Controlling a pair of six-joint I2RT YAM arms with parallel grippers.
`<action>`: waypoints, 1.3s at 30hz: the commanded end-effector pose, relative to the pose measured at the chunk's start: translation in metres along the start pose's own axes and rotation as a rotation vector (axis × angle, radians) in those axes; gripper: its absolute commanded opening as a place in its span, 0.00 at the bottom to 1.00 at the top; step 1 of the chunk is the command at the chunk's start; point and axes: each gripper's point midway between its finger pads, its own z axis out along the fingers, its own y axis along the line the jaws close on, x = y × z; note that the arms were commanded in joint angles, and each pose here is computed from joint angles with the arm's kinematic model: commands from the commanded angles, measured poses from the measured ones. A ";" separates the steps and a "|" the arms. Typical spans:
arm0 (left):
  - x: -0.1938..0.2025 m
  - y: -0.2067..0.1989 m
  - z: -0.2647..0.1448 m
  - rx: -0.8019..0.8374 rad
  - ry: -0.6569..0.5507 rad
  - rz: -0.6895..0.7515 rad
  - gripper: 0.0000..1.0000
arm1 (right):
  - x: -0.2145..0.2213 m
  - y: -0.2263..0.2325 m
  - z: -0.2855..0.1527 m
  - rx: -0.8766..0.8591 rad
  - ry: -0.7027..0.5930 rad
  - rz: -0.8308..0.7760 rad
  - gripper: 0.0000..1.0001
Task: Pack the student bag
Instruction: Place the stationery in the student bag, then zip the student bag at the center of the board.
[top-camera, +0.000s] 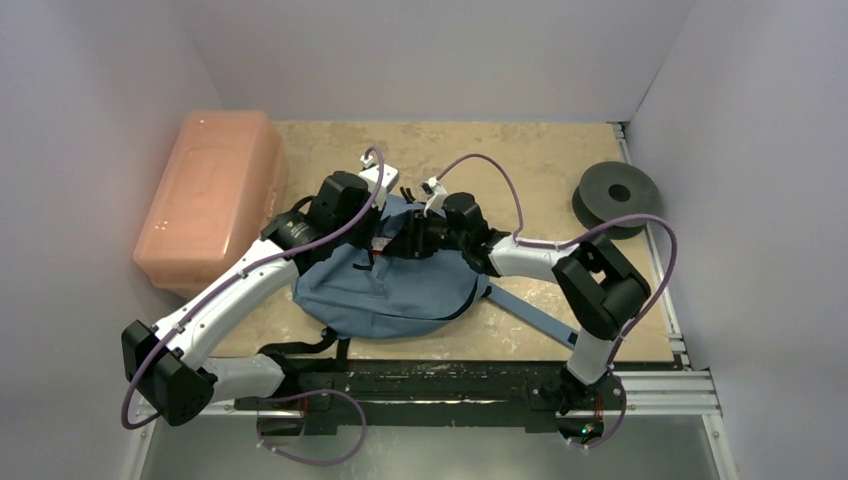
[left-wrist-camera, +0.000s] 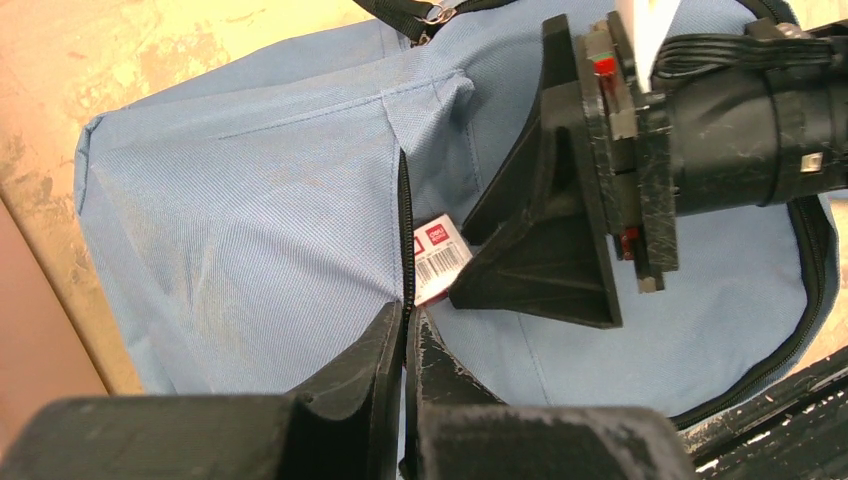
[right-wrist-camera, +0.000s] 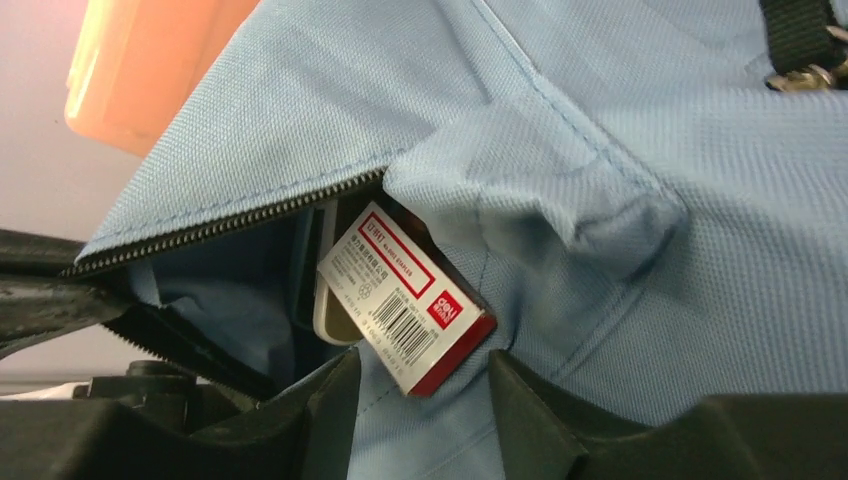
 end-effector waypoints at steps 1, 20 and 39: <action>-0.023 -0.007 -0.006 0.029 -0.091 -0.021 0.00 | -0.018 0.038 0.017 -0.146 -0.023 -0.027 0.44; -0.023 -0.018 -0.008 0.084 -0.075 -0.010 0.18 | -0.026 0.013 -0.015 0.125 0.001 -0.242 0.52; 0.060 0.068 -0.145 -0.244 -0.455 -0.711 0.74 | -0.016 0.128 -0.026 -0.159 -0.359 -1.311 0.83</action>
